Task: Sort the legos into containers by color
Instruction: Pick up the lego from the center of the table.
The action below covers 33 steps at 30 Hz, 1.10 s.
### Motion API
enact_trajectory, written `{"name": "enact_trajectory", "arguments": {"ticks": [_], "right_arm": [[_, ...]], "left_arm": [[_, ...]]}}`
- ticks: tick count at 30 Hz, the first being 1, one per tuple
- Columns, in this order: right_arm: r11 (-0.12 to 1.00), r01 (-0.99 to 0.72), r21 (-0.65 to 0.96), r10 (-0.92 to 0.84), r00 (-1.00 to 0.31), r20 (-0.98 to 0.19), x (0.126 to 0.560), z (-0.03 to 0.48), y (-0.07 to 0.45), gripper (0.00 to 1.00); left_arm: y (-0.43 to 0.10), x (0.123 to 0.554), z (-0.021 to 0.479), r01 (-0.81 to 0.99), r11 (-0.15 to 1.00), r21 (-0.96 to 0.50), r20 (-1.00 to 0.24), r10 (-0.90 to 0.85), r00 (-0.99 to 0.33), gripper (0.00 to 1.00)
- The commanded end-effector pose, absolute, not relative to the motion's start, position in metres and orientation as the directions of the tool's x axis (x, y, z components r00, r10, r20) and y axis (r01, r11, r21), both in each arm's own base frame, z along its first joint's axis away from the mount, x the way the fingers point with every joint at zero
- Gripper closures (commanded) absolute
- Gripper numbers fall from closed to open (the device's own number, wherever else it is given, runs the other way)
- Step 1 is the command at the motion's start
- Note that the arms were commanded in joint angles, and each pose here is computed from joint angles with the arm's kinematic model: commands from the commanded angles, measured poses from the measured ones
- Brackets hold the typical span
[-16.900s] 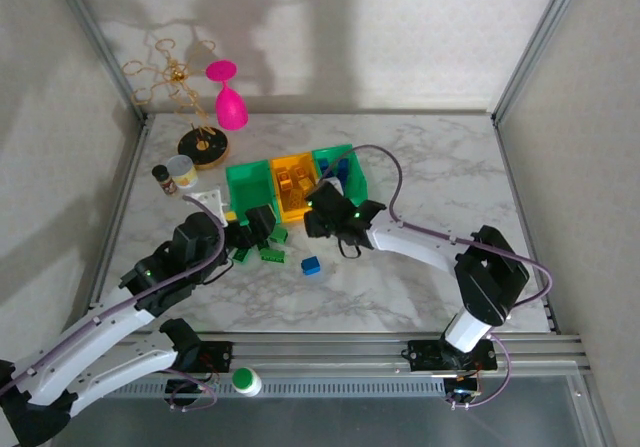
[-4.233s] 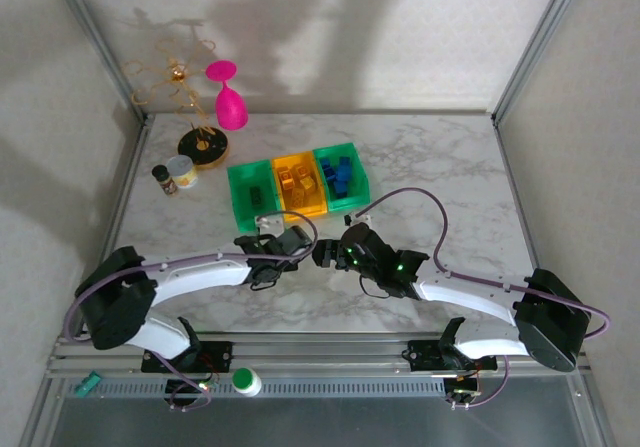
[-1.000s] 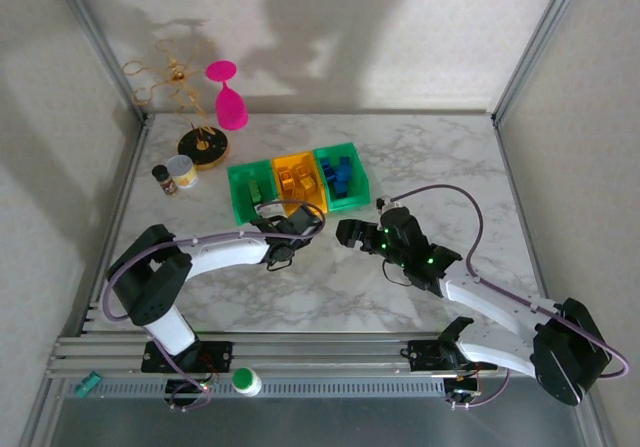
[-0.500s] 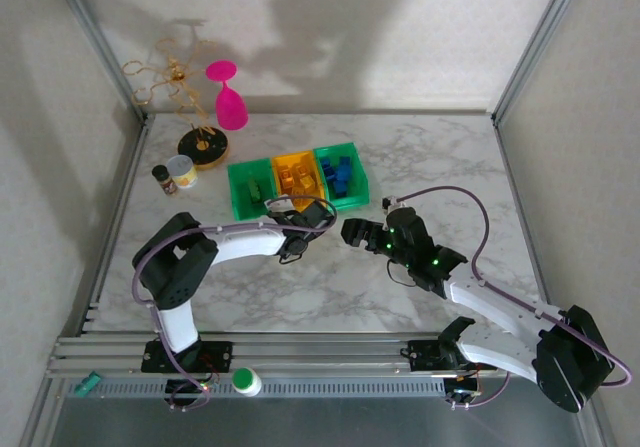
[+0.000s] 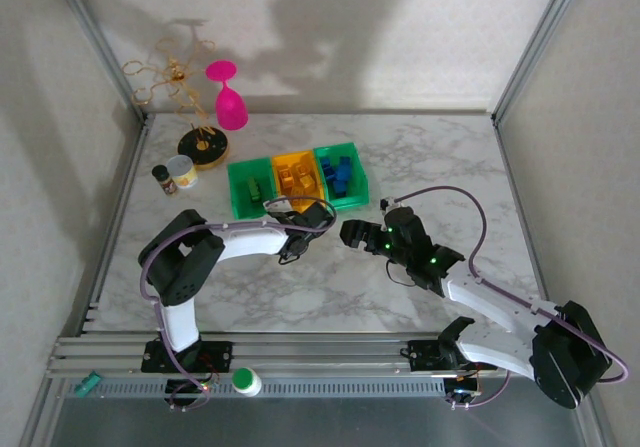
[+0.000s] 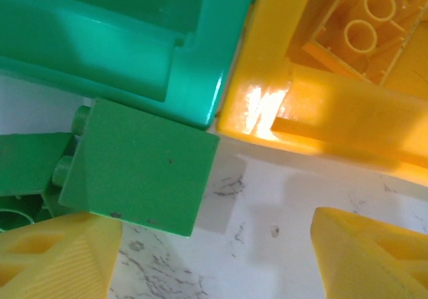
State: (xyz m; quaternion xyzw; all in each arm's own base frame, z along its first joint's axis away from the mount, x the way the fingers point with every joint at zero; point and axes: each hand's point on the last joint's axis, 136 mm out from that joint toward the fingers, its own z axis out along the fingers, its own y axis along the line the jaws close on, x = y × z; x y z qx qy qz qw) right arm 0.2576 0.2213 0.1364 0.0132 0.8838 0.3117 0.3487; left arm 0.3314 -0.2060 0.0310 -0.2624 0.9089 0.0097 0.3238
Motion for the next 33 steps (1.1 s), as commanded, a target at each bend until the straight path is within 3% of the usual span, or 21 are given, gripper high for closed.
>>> {"name": "enact_trajectory", "arguments": {"ticks": [1, 16, 33], "right_arm": [[0.797, -0.213, 0.565, 0.234, -0.753, -0.615, 0.26, 0.138, 0.225, 0.01], [0.799, -0.205, 0.565, 0.238, -0.756, -0.61, 0.262, 0.138, 0.226, 0.01], [0.801, -0.189, 0.568, 0.245, -0.762, -0.599, 0.262, 0.136, 0.225, 0.01]], "left_arm": [[-0.184, 0.331, 0.034, -0.528, 0.841, -0.121, -0.629, -0.476, -0.615, 0.21], [-0.151, 0.328, 0.048, -0.553, 0.826, -0.107, -0.66, -0.475, -0.582, 0.1], [-0.132, 0.33, 0.062, -0.532, 0.839, -0.114, -0.656, -0.466, -0.594, 0.11]]}}
